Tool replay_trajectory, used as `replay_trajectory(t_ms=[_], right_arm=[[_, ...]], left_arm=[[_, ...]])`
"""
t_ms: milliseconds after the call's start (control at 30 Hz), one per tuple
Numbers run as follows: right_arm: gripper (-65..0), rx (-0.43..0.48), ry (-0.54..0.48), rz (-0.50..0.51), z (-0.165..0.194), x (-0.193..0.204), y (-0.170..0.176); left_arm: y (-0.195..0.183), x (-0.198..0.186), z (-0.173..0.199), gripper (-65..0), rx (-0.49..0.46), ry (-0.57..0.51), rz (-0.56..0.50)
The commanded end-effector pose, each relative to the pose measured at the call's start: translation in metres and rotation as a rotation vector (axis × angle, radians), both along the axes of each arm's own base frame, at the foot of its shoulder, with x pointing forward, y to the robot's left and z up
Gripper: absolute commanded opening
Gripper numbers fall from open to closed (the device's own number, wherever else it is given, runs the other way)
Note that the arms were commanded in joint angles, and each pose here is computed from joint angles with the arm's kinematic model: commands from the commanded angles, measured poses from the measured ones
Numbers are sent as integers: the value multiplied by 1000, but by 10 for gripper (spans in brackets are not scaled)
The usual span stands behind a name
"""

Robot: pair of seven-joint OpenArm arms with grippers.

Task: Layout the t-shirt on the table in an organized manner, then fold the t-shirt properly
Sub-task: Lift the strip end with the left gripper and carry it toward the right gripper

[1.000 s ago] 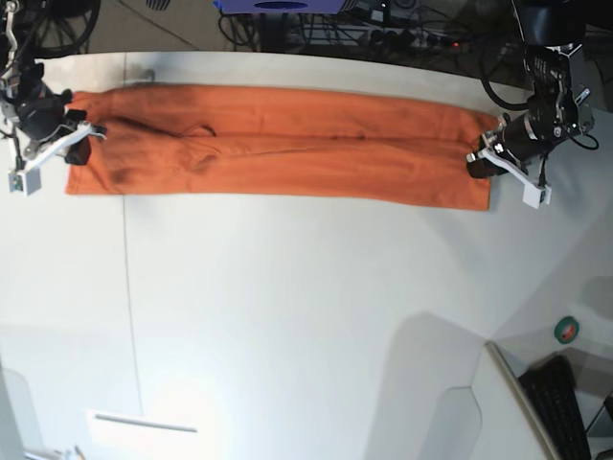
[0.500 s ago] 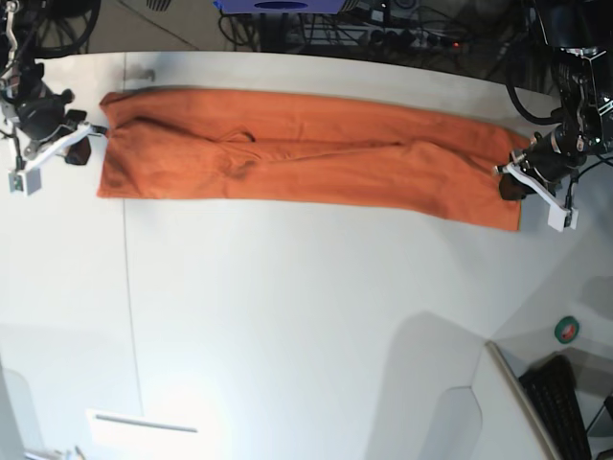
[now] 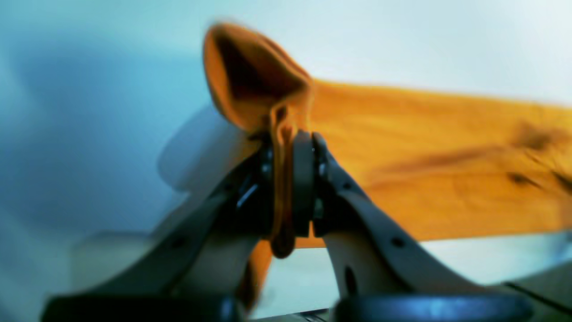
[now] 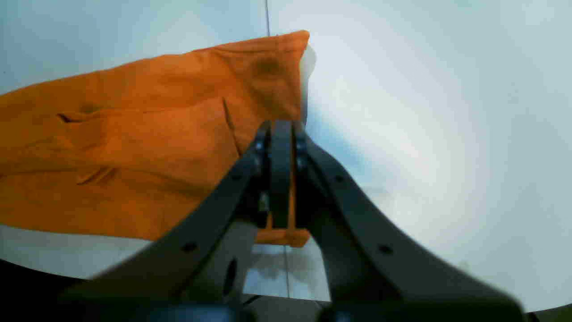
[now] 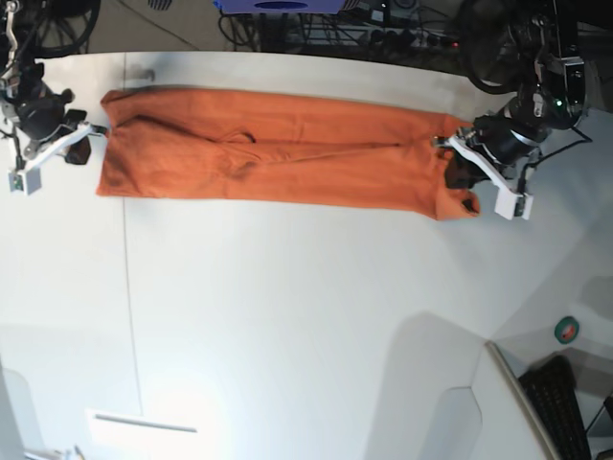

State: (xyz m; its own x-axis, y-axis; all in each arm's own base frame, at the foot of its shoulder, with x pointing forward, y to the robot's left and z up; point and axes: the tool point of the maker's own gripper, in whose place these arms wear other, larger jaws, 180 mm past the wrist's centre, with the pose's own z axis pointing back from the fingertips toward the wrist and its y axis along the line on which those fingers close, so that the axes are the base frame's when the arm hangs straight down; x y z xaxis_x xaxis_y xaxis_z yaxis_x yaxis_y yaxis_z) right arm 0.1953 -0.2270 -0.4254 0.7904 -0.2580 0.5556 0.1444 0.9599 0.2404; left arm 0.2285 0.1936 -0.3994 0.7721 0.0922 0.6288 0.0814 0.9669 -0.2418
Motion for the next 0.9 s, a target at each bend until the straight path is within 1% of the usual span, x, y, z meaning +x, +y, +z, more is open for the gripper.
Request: replay_trajectory(t_ms=[0,67,233,333,467,633,867], right_arm=[[-650,-12,-42,6,10,9,-4],[-650,-12,-42,6,10,9,-4],[-650,-12,-42,6,10,9,-4],[-650,-11,-42,6,10,9,-4],[-650,-10,-42,5,10,9,-4],[-650,-10,-42,5,10,9,-4],[-650,-10,-42,5,10,9,-4]], left_arm=[[-11,5,8,-650,-22,-36,-23],[-31,2,2,-650,-30,-21,-62],[-80,1,-10,-650,-11,-5,-149],[-101,0,-13,-650,-6,-4,-179],[-127,7,-10,-650,-25,-21,-214],[-149,11,-8,-650,-52,-30,-250],[-158,11,-26,-650,-83,24,-245]])
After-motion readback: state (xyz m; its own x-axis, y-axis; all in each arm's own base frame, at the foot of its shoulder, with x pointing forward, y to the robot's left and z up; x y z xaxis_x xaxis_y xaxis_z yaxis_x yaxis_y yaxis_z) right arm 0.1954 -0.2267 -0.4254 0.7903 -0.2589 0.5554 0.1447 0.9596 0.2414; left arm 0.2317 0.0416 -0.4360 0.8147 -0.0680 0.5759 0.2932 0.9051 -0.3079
